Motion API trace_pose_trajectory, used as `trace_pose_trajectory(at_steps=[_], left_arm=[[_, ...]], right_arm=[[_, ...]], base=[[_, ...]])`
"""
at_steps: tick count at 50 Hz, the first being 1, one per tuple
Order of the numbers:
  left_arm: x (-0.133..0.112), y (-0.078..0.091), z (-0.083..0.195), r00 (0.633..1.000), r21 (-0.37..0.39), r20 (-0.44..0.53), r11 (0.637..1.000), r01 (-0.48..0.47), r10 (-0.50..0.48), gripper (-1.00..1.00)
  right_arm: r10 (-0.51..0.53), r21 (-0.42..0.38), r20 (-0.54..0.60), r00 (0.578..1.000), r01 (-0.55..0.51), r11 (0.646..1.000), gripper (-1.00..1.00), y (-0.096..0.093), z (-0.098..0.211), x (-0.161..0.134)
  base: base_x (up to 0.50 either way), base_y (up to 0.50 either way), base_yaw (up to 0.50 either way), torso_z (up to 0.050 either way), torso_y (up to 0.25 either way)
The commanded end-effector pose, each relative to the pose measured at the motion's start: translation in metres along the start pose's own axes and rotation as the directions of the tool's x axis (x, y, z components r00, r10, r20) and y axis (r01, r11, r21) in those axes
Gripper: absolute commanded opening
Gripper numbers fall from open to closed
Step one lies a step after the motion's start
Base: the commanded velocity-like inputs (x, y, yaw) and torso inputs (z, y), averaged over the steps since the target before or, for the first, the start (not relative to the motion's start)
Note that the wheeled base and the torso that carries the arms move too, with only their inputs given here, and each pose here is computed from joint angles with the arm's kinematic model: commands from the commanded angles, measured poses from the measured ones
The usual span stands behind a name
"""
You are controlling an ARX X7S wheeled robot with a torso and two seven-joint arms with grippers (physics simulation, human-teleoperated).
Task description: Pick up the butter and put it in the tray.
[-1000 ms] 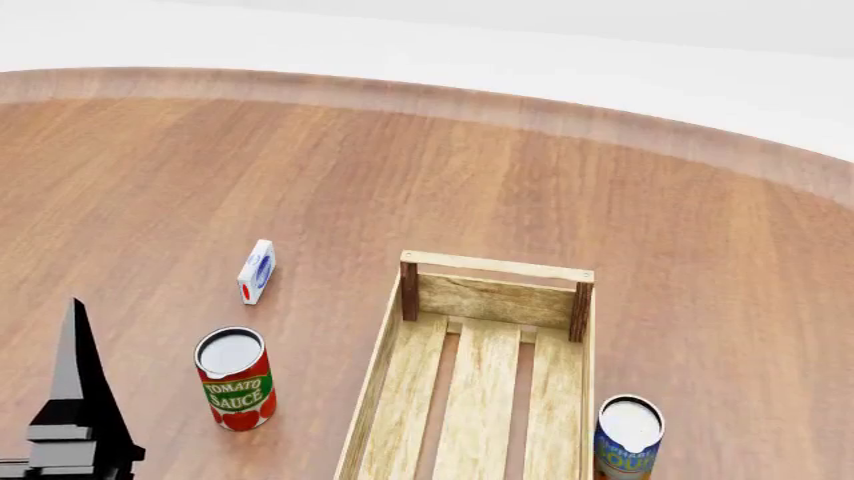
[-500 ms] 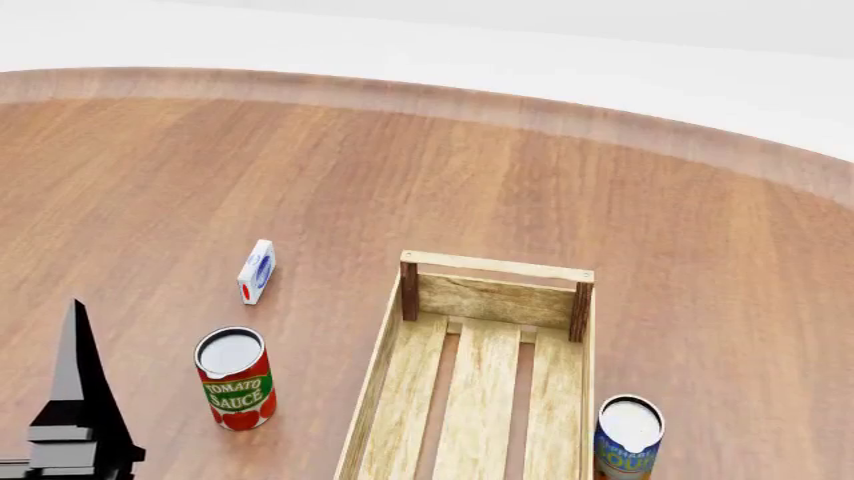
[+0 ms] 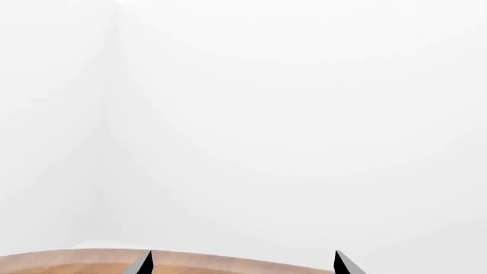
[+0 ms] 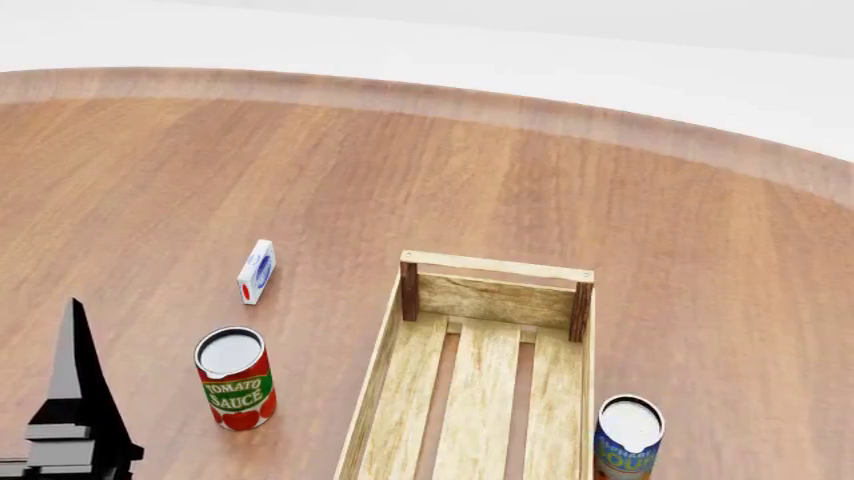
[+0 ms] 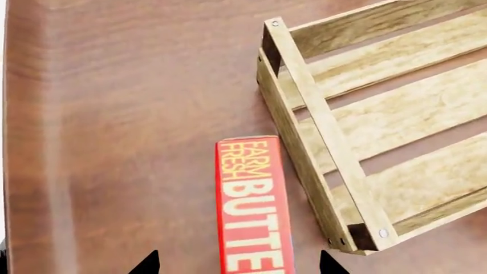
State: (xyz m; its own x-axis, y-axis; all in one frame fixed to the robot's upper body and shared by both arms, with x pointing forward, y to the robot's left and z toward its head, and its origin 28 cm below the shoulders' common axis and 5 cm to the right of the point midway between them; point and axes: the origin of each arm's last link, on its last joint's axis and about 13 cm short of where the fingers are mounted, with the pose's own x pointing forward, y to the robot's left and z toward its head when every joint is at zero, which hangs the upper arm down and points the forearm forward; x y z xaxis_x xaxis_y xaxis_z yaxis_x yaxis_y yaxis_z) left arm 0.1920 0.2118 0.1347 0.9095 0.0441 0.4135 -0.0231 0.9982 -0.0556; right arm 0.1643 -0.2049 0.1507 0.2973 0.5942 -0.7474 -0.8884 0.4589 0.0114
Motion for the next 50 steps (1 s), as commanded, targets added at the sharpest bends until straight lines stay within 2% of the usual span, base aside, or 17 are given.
trace_pose_trajectory(at_steps=[1, 30, 50], left_arm=[[0.0, 0.001, 0.0, 1.0, -0.001, 0.001, 1.0, -0.002, 0.002, 1.0], [-0.001, 0.0, -0.001, 1.0, -0.001, -0.003, 1.0, 0.003, -0.003, 1.0], [-0.002, -0.002, -0.003, 1.0, -0.001, -0.009, 1.0, 0.009, -0.009, 1.0]], right_arm=[[0.005, -0.018, -0.036, 0.999, -0.006, 1.0, 1.0, -0.002, -0.001, 0.008], [0.015, 0.012, -0.028, 0.999, -0.014, 1.0, 1.0, 0.002, -0.028, 0.037], [-0.001, 0.023, -0.043, 0.999, 0.002, 1.0, 1.0, 0.004, -0.032, 0.034]], base=[[0.0, 0.0, 0.0, 0.0, 0.0], [0.0, 0.0, 0.0, 0.0, 0.0], [0.0, 0.0, 0.0, 0.0, 0.0]])
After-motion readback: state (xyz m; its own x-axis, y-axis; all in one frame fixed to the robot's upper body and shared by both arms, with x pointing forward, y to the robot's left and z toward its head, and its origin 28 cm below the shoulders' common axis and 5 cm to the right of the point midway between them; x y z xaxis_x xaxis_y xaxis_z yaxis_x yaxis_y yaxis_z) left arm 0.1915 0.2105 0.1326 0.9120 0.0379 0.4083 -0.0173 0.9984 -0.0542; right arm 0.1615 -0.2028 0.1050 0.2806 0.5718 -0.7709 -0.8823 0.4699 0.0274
